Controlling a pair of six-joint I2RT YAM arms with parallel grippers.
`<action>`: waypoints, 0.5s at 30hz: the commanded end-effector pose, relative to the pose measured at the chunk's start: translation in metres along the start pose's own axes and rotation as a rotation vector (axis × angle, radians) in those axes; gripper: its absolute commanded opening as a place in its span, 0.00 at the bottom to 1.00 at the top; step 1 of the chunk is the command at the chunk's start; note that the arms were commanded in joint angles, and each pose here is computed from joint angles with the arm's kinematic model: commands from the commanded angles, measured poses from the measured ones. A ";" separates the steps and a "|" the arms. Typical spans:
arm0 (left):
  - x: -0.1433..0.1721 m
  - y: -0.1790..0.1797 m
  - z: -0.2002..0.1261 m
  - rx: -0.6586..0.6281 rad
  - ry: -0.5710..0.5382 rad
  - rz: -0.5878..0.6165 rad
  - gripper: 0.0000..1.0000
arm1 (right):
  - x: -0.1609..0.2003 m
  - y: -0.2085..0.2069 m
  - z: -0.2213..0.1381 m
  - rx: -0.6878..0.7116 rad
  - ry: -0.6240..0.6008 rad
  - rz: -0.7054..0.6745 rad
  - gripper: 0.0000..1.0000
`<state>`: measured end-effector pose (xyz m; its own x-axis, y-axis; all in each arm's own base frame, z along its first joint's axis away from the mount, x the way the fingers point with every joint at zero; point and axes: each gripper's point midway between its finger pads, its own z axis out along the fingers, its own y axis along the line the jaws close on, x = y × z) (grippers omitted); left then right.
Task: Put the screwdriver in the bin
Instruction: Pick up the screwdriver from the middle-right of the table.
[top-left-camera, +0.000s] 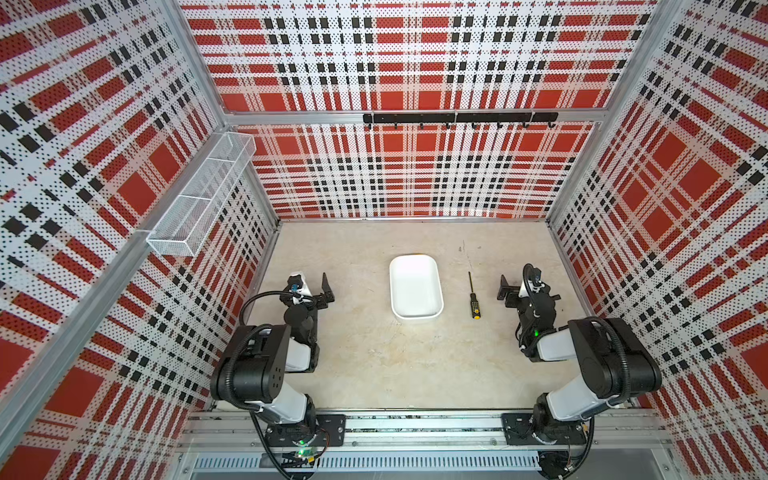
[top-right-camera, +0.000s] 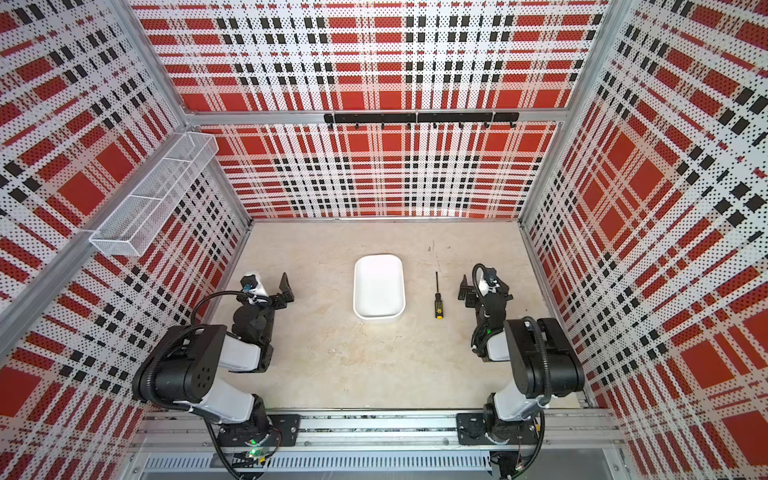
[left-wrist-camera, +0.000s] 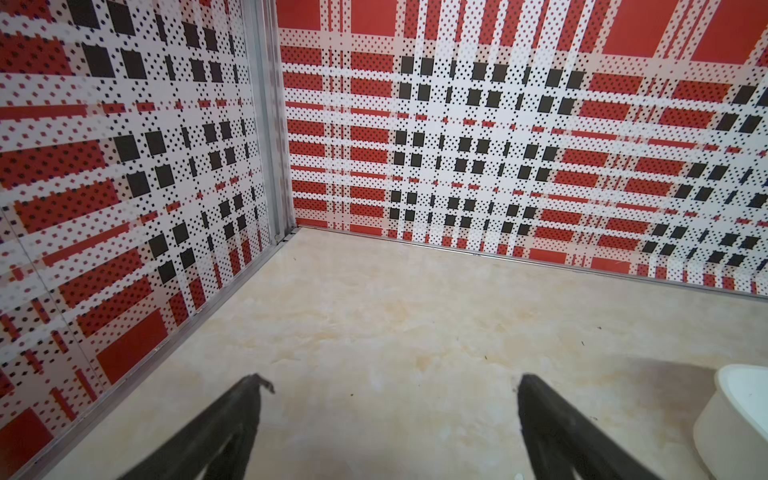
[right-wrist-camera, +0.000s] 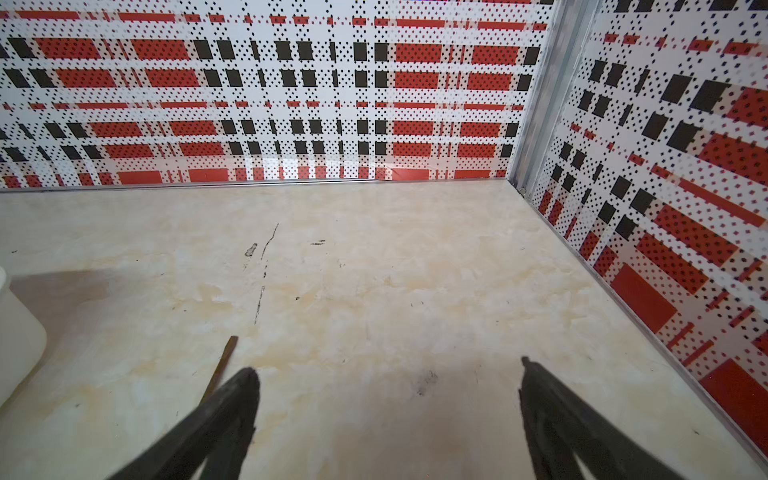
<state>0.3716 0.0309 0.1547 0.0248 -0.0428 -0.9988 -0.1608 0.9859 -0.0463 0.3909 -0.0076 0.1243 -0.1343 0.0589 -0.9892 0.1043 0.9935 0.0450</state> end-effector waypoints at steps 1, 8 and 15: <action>-0.004 0.001 0.002 -0.007 -0.018 0.006 0.98 | -0.006 -0.001 0.000 0.000 -0.017 -0.002 1.00; -0.011 -0.005 -0.001 0.024 -0.029 0.019 0.98 | -0.015 -0.007 -0.006 0.043 -0.036 0.010 1.00; -0.053 -0.027 0.008 0.103 -0.004 0.008 0.98 | -0.046 0.001 0.013 0.036 0.150 0.043 1.00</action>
<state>0.3778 0.0182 0.1992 0.0601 -0.0248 -0.9979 -0.1118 0.9932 -0.0314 0.4052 -0.0132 0.1714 -0.1373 0.0813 -0.9872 0.1438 0.9877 0.0613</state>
